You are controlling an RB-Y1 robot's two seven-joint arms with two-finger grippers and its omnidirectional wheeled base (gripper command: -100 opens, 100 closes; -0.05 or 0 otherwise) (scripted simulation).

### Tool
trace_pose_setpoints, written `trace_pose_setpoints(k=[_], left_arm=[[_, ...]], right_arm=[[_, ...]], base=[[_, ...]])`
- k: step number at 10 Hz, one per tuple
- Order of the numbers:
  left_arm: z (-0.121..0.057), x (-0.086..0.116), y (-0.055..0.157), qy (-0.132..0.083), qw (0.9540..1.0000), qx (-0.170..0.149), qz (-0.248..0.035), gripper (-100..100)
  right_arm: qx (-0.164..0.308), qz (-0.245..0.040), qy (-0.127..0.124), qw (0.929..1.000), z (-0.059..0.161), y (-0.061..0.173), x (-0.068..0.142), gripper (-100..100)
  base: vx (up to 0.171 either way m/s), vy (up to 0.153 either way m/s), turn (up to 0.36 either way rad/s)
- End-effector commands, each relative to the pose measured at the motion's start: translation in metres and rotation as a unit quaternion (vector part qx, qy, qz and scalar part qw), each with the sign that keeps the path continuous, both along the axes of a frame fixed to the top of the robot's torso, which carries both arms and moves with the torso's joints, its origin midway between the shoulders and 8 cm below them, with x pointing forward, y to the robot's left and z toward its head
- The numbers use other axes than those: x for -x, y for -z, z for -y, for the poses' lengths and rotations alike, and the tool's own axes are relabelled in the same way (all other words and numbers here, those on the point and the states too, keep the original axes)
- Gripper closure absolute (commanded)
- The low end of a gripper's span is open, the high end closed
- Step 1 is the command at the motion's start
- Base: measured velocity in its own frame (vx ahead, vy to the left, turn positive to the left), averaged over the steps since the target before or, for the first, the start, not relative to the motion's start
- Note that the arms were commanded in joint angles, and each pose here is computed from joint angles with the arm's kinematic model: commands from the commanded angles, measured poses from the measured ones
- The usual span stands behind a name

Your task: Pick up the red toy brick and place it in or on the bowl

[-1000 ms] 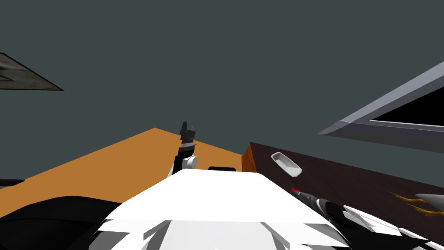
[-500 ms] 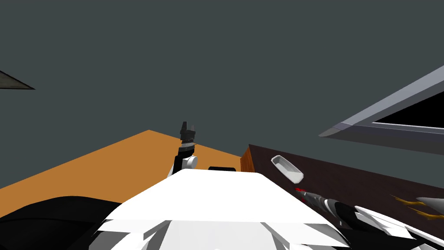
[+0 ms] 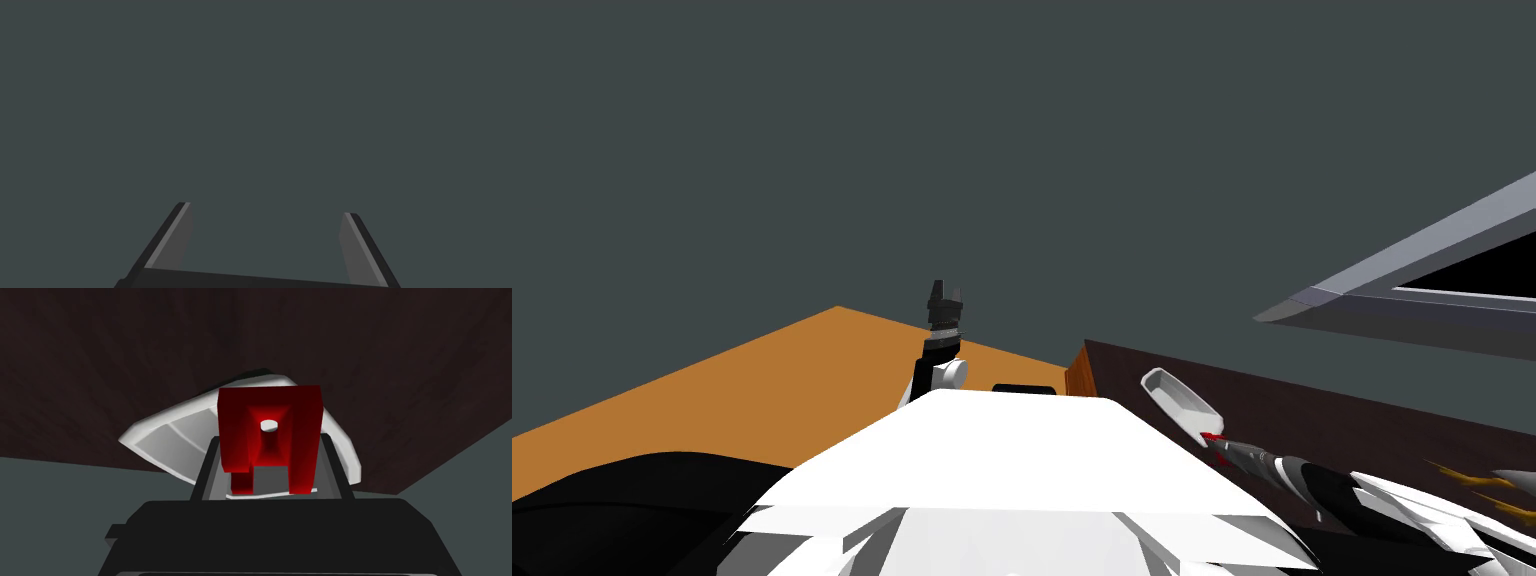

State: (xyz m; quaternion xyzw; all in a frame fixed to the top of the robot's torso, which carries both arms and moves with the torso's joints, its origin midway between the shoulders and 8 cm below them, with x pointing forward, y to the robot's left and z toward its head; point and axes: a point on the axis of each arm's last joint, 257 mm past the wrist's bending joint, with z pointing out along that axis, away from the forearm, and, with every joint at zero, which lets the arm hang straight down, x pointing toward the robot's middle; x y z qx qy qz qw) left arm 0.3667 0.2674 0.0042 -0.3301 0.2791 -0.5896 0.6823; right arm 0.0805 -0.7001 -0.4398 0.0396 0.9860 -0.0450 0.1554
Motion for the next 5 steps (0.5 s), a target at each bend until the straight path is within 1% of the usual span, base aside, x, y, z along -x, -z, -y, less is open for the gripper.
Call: trace_pose_setpoints(k=[1, 2, 3, 5], left_arm=[[0.000, 0.000, 0.000, 0.000, 1.0000, 0.000, 0.000, 0], [0.000, 0.000, 0.000, 0.000, 1.0000, 0.000, 0.000, 0], [0.000, 0.000, 0.000, 0.000, 1.0000, 0.000, 0.000, 0], [0.000, 0.000, 0.000, 0.000, 1.0000, 0.000, 0.000, 0]], right_arm=[[-0.001, 0.000, -0.003, 1.0000, 0.000, -0.004, -0.001, 100], [-0.002, -0.001, -0.008, 1.0000, 0.003, -0.012, -0.002, 100], [-0.002, -0.001, -0.008, 1.0000, 0.003, -0.012, -0.002, 100], [-0.008, -0.002, -0.016, 0.9998, 0.004, -0.022, -0.006, 100]], base=[[0.170, -0.046, 0.000], [0.148, -0.062, -0.052], [0.134, -0.055, -0.045], [0.189, -0.055, -0.108]])
